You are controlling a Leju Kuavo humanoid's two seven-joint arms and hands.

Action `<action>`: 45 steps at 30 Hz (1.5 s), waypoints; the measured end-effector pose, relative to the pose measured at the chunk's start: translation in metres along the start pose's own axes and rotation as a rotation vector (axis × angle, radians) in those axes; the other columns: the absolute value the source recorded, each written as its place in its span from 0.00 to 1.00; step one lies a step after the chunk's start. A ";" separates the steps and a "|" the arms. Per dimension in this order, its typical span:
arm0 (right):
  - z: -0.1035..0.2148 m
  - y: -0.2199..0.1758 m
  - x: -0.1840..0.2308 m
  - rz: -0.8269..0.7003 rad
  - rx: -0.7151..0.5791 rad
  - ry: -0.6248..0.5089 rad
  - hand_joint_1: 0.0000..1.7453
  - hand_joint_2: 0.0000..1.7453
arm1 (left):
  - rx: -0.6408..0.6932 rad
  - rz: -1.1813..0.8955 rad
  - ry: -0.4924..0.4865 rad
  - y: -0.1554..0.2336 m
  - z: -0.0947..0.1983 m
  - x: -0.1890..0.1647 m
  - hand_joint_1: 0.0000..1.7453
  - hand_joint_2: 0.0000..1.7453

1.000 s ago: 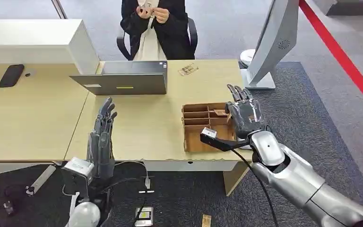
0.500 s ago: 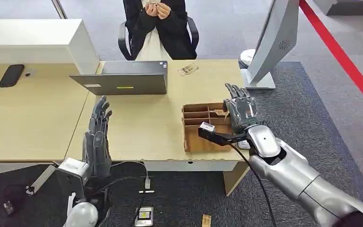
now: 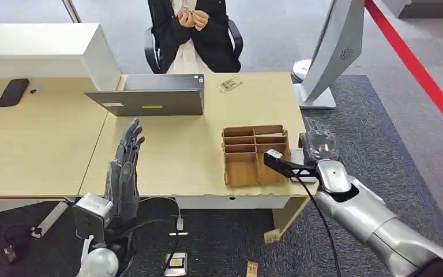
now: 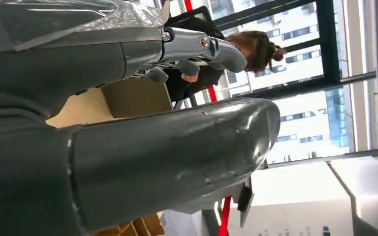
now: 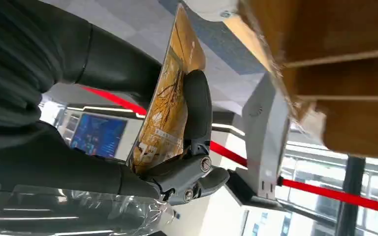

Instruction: Pass the card to the sensor for recognition and then transmit it.

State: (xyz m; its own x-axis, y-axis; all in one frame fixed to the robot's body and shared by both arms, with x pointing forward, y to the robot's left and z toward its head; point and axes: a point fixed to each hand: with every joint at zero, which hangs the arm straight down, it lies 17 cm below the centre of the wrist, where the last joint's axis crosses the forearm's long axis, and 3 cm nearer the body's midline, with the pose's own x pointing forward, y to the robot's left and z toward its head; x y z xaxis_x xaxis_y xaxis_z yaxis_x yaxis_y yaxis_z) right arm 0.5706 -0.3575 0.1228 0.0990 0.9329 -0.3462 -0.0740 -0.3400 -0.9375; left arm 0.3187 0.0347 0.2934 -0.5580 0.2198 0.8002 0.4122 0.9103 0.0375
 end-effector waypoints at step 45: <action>0.030 0.052 -0.019 -0.055 0.112 0.037 1.00 1.00 | -0.030 0.021 0.005 -0.007 0.003 -0.001 0.00 0.00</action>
State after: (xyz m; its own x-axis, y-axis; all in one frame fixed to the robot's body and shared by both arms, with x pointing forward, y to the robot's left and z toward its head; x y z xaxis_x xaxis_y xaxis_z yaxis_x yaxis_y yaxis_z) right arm 0.5355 -0.3891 0.0817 0.1422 0.9441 -0.2974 -0.1775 -0.2713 -0.9460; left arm 0.3137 0.0295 0.2907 -0.5453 0.2368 0.8041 0.4452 0.8946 0.0385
